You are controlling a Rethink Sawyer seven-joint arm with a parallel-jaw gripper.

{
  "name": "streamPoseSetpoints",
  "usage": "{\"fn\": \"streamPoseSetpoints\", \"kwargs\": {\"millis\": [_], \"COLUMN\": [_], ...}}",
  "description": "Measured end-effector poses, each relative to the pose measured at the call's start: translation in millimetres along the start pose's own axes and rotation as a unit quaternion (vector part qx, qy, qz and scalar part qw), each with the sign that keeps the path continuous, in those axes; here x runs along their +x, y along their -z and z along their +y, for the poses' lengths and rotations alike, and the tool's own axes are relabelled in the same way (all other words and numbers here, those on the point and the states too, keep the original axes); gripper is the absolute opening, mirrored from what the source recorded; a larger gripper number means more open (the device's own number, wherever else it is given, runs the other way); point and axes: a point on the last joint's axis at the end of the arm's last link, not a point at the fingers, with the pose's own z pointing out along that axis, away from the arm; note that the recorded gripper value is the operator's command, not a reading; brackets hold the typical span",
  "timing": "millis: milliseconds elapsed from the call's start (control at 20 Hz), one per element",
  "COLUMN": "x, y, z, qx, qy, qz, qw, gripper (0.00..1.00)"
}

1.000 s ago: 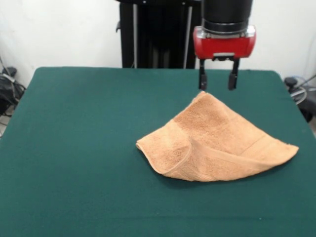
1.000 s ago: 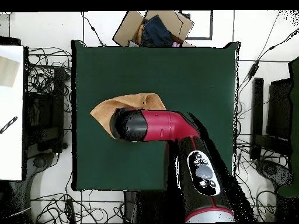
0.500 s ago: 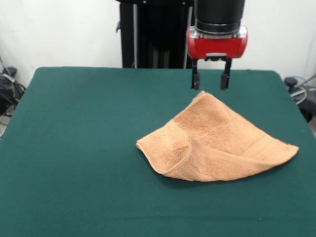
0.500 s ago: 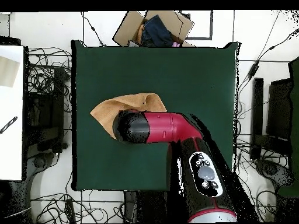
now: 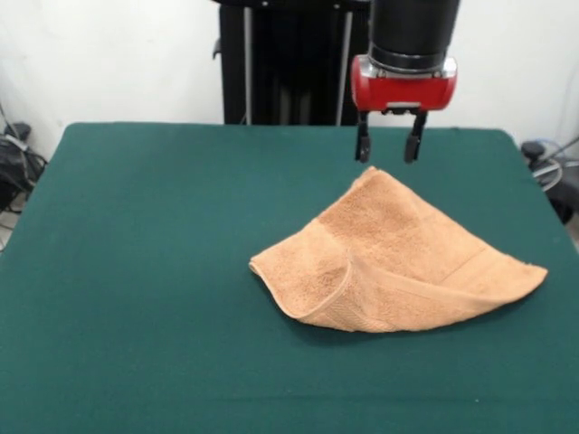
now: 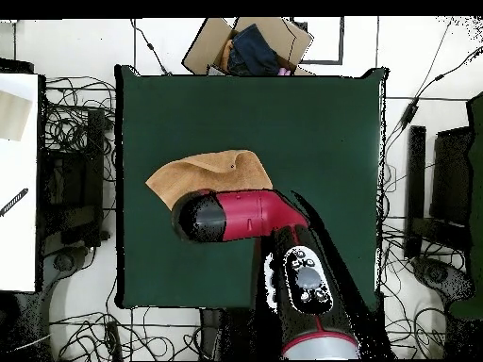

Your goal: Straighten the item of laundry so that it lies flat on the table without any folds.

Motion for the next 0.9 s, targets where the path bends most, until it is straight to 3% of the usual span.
{"fn": "streamPoseSetpoints", "kwargs": {"millis": [650,900], "x": [41,59], "y": [-40,-53], "z": [6,18], "qx": [0.012,0.021], "qy": [0.004,0.018], "qz": [0.057,0.071], "qw": [0.9983,0.9971], "gripper": [1.00,1.00]}}
